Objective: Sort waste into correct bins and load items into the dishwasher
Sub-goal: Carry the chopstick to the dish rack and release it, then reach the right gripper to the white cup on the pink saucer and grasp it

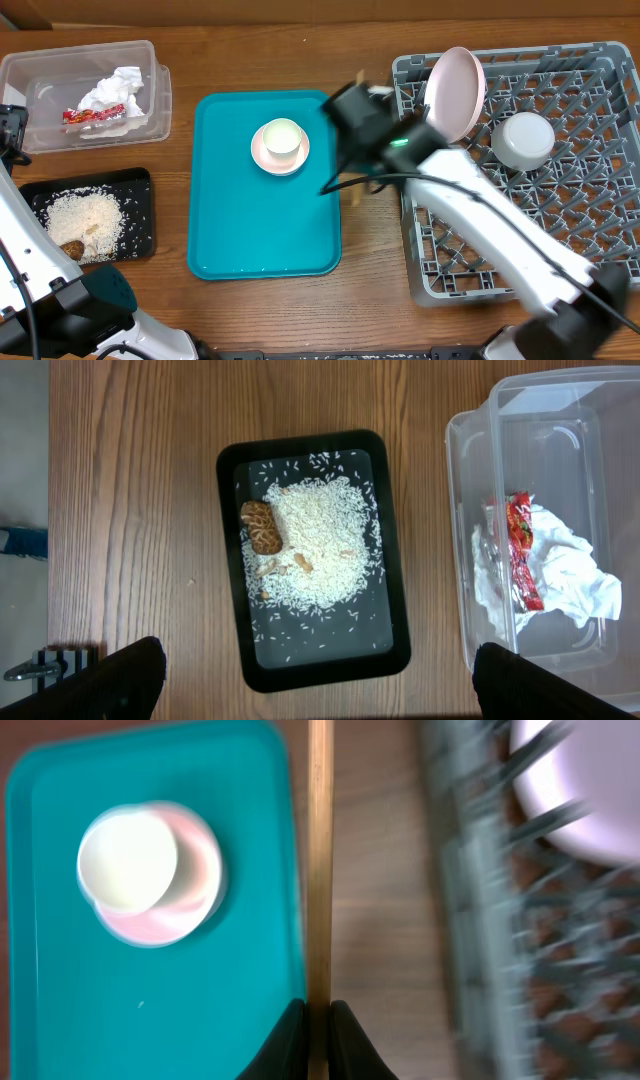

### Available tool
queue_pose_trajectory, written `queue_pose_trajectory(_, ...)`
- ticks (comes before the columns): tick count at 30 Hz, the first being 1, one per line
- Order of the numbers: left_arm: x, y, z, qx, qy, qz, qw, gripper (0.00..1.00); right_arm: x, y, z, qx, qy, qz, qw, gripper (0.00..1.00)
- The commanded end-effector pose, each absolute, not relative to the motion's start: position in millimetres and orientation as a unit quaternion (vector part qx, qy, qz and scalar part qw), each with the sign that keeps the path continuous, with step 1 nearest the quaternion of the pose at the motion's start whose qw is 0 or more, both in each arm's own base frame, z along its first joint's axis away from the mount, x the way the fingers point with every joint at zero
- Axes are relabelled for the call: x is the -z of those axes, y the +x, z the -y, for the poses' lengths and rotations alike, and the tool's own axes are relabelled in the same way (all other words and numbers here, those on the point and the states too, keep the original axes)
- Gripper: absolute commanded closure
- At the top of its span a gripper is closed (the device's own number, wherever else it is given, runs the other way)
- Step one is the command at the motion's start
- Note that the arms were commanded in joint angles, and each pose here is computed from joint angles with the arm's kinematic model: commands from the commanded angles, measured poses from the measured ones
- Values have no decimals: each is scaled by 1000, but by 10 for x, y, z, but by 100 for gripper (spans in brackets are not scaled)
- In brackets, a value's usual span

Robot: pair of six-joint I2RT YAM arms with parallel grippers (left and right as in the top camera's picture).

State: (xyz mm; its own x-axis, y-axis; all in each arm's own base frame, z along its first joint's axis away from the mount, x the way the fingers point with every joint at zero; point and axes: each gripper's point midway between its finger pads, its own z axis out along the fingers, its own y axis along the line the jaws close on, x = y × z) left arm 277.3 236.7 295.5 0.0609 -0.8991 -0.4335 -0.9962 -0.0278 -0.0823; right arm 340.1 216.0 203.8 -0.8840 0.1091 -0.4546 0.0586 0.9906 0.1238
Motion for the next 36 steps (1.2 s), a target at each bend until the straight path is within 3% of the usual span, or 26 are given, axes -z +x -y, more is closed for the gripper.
queue_pose_trajectory(1, -2945, 2786, -2391, -138, -709, -667, 185, 0, -2486, 3566, -1659, -19, -15, -955, 295, 92)
queue_pose_trajectory(5, -2945, 2787, -2391, -138, -709, -667, 185, 0, -2304, 3783, -1174, 12, -6, -961, 275, 93)
queue_pose_trajectory(14, -2945, 2786, -2391, -138, -709, -667, 185, 0, -1589, 4083, -877, 10, 19, -978, 207, 92)
queue_pose_trajectory(15, -2945, 2786, -2391, -138, -709, -667, 185, 0, -1511, 4094, -864, 12, 20, -980, 198, 91)
queue_pose_trajectory(17, -2945, 2786, -2391, -138, -709, -667, 185, 0, -1381, 4093, -893, 6, 19, -984, 180, 77)
queue_pose_trajectory(19, -2945, 2786, -2391, -138, -709, -667, 185, 0, -1325, 4073, -935, -4, 16, -986, 168, 74)
queue_pose_trajectory(30, -2945, 2787, -2391, -138, -709, -667, 185, 0, -1449, 3933, -947, -16, 32, -987, 159, 69)
queue_pose_trajectory(36, -2945, 2786, -2391, -139, -709, -667, 185, 0, -1887, 3868, -1307, -90, 37, -976, 195, 67)
